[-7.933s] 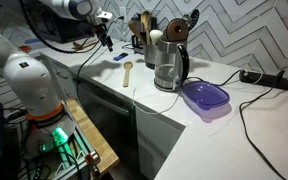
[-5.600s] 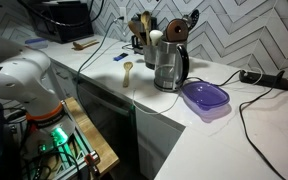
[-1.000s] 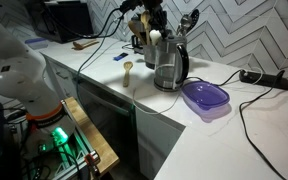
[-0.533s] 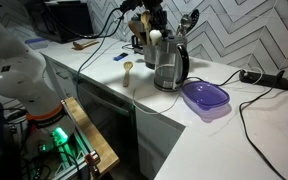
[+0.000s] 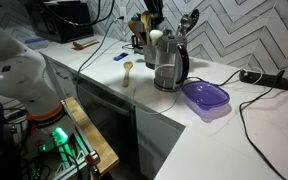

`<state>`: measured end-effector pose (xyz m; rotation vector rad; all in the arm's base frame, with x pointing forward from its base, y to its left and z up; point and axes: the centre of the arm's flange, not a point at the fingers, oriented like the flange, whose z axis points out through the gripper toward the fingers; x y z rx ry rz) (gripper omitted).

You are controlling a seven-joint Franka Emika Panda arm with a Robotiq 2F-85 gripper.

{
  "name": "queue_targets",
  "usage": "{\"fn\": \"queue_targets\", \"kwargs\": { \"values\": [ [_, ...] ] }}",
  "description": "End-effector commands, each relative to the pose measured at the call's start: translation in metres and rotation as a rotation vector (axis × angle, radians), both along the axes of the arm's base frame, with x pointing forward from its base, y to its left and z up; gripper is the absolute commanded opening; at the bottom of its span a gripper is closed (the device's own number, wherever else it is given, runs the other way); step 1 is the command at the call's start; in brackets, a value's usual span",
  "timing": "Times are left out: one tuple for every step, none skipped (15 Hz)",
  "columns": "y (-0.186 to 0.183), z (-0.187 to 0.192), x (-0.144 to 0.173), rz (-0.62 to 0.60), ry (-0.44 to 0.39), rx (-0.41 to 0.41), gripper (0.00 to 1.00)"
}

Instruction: Close the kettle lid

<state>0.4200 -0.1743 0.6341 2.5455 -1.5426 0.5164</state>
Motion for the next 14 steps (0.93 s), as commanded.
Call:
{"fn": "queue_targets", "kwargs": {
  "values": [
    [-0.001, 0.029, -0.039, 0.162, 0.103, 0.063, 0.71],
    [0.0, 0.033, -0.049, 0.213, 0.124, 0.074, 0.78],
    [0.001, 0.037, -0.058, 0.268, 0.135, 0.083, 0.86],
    [0.003, 0.04, -0.066, 0.32, 0.154, 0.089, 0.93],
    [0.004, 0.044, -0.075, 0.374, 0.166, 0.089, 0.99],
    [0.005, 0.046, -0.083, 0.428, 0.183, 0.089, 1.0],
    [0.007, 0.047, -0.091, 0.483, 0.195, 0.083, 1.0],
    [0.009, 0.049, -0.097, 0.537, 0.207, 0.08, 1.0],
    [0.011, 0.05, -0.103, 0.593, 0.212, 0.075, 1.0],
    [0.012, 0.051, -0.109, 0.647, 0.217, 0.069, 1.0],
    [0.012, 0.053, -0.115, 0.7, 0.225, 0.061, 1.0],
    [0.012, 0.054, -0.122, 0.752, 0.227, 0.062, 1.0],
    [0.011, 0.055, -0.128, 0.803, 0.23, 0.066, 1.0],
    [0.011, 0.058, -0.107, 0.708, 0.236, 0.035, 1.0]
  ]
}}
